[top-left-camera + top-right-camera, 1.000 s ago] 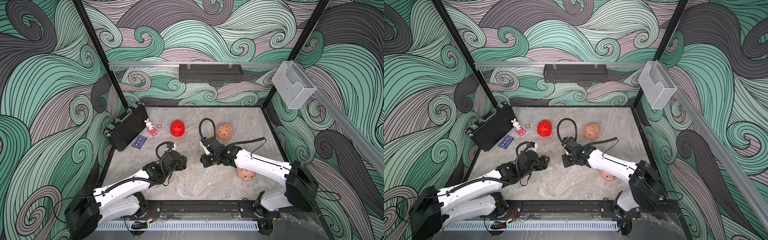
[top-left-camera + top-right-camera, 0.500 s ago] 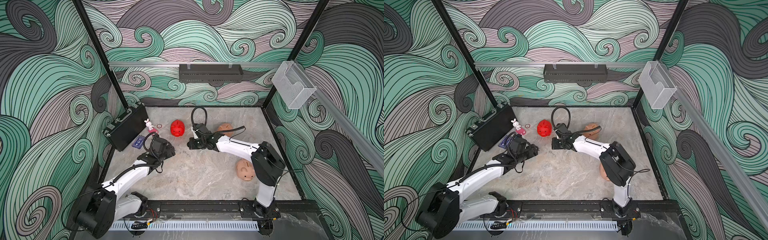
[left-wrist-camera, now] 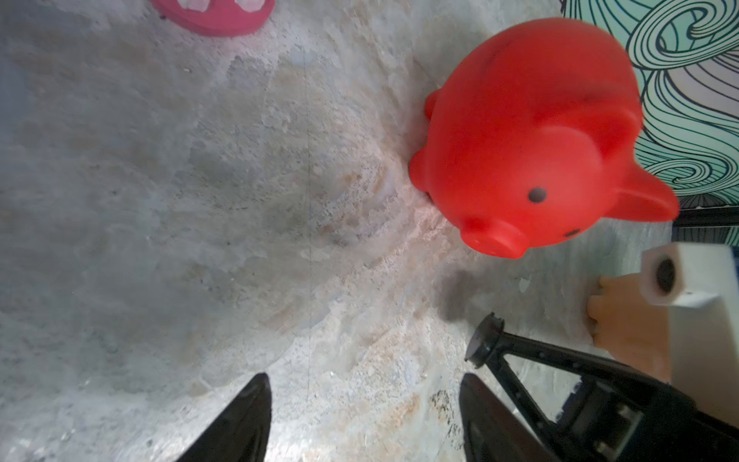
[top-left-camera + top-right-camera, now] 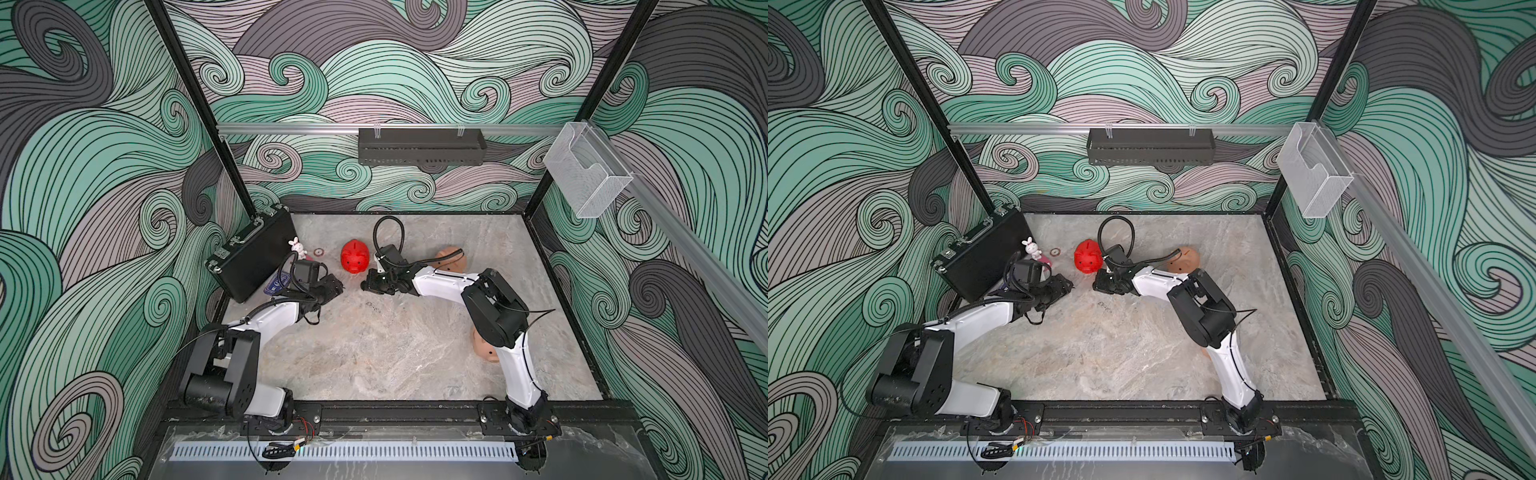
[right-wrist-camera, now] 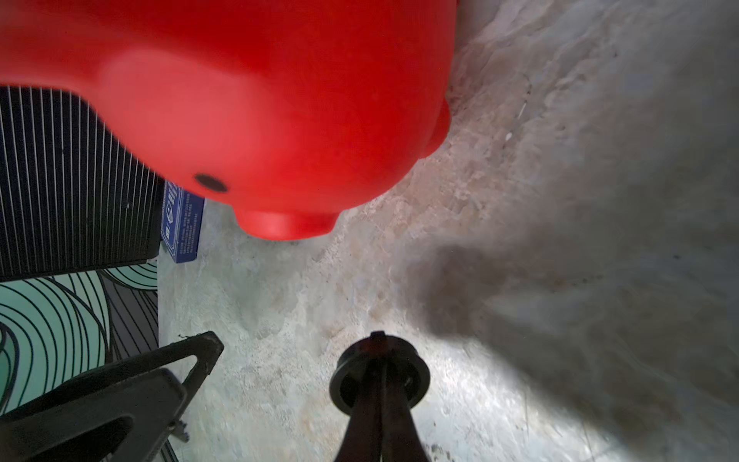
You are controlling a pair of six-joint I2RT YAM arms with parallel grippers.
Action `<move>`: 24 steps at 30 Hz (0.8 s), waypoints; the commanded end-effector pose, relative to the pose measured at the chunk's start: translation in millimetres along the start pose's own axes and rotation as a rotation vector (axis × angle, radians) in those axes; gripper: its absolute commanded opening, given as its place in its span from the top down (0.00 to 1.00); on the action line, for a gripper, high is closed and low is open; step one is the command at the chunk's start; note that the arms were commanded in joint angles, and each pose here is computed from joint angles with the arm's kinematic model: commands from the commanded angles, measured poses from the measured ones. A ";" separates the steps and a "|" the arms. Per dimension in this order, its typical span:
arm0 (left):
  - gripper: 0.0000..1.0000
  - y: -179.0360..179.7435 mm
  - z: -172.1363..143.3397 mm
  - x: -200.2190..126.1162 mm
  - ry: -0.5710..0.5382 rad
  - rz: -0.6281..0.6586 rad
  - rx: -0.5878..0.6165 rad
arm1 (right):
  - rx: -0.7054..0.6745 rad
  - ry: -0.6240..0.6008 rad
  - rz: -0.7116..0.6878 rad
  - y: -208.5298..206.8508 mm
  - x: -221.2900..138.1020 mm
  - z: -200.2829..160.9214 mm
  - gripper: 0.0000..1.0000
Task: Open piggy banks
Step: Place the lid at the center of the board.
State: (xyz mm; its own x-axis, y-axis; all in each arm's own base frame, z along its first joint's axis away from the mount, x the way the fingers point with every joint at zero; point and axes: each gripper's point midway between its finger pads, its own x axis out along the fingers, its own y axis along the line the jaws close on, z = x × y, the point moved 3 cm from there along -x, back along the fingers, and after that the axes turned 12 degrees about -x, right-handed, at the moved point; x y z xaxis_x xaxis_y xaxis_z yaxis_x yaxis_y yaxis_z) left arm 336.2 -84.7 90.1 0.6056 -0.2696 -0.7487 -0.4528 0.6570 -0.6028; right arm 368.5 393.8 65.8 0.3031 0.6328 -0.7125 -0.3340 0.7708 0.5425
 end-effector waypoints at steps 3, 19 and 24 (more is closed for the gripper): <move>0.27 -8.4 7.0 4.1 0.036 -0.043 -0.010 | 0.061 -0.036 0.060 9.1 9.2 16.9 1.00; 0.28 -7.3 9.4 6.3 0.054 -0.042 0.013 | 0.108 -0.020 0.070 5.2 29.3 18.1 1.00; 0.28 -6.2 9.2 7.7 0.056 -0.037 0.012 | 0.115 -0.016 0.076 4.4 34.4 18.1 0.99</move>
State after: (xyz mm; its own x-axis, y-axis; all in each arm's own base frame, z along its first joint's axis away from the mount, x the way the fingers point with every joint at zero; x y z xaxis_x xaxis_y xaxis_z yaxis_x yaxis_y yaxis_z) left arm 341.2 -84.4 83.6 0.5742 -0.3254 -0.7513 -0.4405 0.6507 -0.6185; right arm 387.0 415.7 48.5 0.2914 0.6754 -0.6774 -0.2570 0.7374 0.6246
